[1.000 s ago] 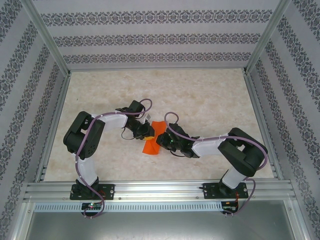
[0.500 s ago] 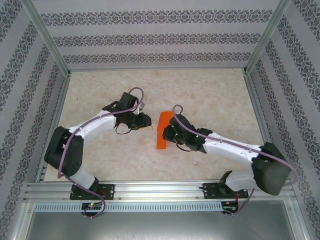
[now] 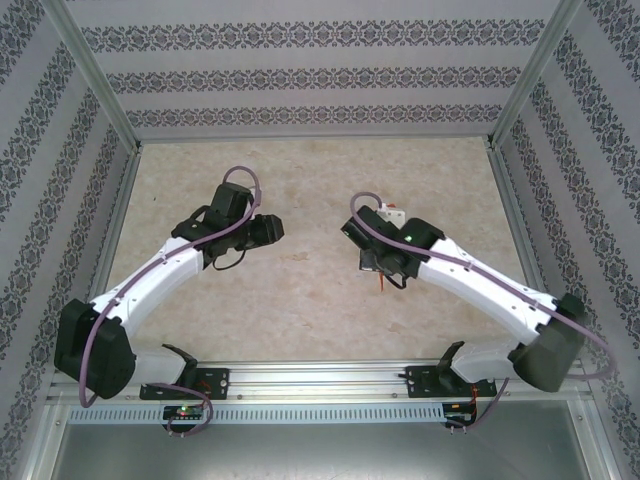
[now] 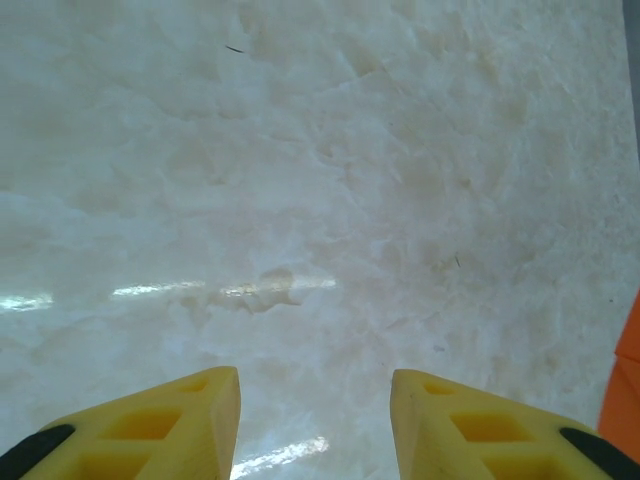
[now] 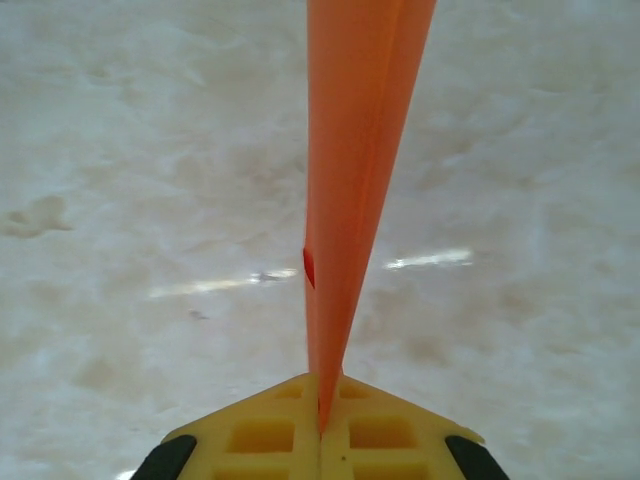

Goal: Fold a paper plane with a square sheet of paper (pick it up from the middle)
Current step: Turn over the paper at the center of the table, then third fold the triangle at the center of the table.

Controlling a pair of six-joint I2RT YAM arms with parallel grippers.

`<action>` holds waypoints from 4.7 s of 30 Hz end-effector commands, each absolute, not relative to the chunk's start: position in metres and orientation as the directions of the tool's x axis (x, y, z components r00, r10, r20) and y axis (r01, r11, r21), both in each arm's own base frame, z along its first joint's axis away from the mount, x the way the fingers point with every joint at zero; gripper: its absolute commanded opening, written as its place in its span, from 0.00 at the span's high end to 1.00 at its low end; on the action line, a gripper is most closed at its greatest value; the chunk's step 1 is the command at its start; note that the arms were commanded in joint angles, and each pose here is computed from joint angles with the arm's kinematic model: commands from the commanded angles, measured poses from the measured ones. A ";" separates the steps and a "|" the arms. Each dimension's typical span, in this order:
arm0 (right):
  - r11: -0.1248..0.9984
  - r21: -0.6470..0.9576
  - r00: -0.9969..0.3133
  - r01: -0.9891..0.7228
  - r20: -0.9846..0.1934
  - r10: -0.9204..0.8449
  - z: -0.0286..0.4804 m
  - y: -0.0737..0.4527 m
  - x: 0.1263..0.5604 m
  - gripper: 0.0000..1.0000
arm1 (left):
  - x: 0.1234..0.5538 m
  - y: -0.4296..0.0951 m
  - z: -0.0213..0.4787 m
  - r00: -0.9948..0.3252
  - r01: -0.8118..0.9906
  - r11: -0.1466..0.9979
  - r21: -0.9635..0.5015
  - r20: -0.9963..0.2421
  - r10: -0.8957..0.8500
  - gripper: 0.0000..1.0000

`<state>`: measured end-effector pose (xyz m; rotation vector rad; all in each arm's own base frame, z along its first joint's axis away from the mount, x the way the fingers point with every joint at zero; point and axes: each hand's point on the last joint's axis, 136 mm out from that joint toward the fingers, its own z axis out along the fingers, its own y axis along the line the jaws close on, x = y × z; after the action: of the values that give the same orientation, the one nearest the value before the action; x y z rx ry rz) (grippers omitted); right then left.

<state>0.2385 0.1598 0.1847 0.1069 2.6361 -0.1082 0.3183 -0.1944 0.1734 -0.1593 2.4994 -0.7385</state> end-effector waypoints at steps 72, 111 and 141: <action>0.768 0.637 -0.955 -0.066 -0.264 0.137 0.058 0.290 0.294 0.52 | 0.297 -0.265 0.055 -0.994 0.000 0.834 -0.551 -0.093 -0.062 0.68; 0.692 0.671 -0.854 0.268 -0.167 0.493 0.038 0.264 0.283 0.81 | 0.185 -0.313 0.091 -0.695 0.698 0.666 -0.261 -0.471 0.543 0.34; 0.698 0.664 -0.871 0.267 -0.145 0.470 0.031 0.266 0.280 0.78 | 0.189 -0.325 0.080 -0.515 0.736 0.669 0.104 -0.553 0.654 0.54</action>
<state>0.2774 0.2664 0.0314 0.5744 2.6141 0.9421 0.1838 -0.3158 0.0644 1.1121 2.3782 -0.1632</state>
